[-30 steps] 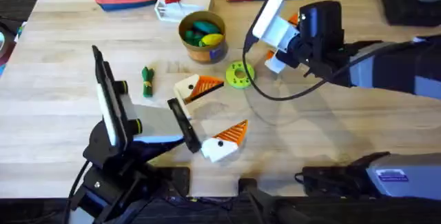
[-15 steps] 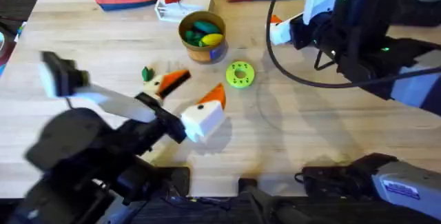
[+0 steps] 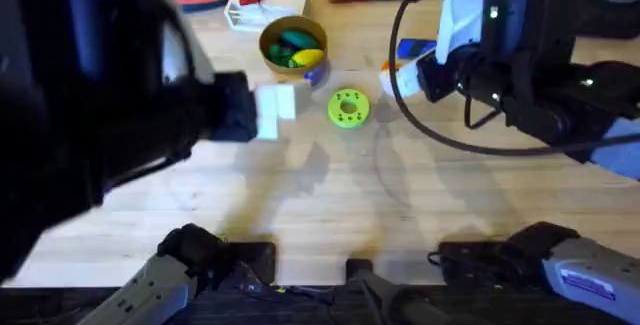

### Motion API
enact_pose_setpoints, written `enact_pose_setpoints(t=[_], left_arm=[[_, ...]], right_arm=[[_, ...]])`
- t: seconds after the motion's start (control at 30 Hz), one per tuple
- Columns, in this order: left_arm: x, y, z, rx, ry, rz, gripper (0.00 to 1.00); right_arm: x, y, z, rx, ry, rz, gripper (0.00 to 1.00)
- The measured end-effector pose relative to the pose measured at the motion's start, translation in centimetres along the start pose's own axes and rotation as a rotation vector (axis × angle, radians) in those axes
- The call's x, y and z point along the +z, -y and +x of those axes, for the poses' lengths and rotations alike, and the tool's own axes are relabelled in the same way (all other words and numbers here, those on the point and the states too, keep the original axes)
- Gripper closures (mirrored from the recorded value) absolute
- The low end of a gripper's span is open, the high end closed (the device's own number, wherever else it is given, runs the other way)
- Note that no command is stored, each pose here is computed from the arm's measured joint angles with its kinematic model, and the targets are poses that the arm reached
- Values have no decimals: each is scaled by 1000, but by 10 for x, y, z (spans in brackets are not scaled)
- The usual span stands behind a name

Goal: Pick up the gripper from the table and insert it into the empty holder that is missing its gripper. Then pick up a screw, insert it into the mounting hole, and use the screwdriver to tighten it. Finally, clean up the table by picking up the vegetable and placing it into the bucket.

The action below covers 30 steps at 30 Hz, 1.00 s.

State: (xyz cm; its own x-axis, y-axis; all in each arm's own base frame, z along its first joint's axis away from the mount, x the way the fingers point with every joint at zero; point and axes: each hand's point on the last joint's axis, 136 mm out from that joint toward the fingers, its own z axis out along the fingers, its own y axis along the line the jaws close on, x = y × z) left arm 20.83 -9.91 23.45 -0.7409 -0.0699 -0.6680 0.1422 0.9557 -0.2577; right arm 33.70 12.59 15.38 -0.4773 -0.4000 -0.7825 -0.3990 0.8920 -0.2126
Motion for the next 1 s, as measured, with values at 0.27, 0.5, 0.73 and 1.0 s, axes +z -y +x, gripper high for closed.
enact_pose_setpoints(t=[0.27, 0.5, 0.73, 1.0], left_arm=[[27, -17, 10, 4, -183, -126, 15], [47, -91, 10, -278, -273, -314, 15], [68, -152, 28, -401, -415, -432, 14], [113, -176, 50, -346, -574, -456, 15]], right_arm=[[-36, -43, 18, 67, -151, -262, 10], [-62, -48, -2, 116, -114, -322, 10], [-63, -50, -2, 124, -118, -335, 10], [-64, -51, -1, 125, -119, -335, 10]])
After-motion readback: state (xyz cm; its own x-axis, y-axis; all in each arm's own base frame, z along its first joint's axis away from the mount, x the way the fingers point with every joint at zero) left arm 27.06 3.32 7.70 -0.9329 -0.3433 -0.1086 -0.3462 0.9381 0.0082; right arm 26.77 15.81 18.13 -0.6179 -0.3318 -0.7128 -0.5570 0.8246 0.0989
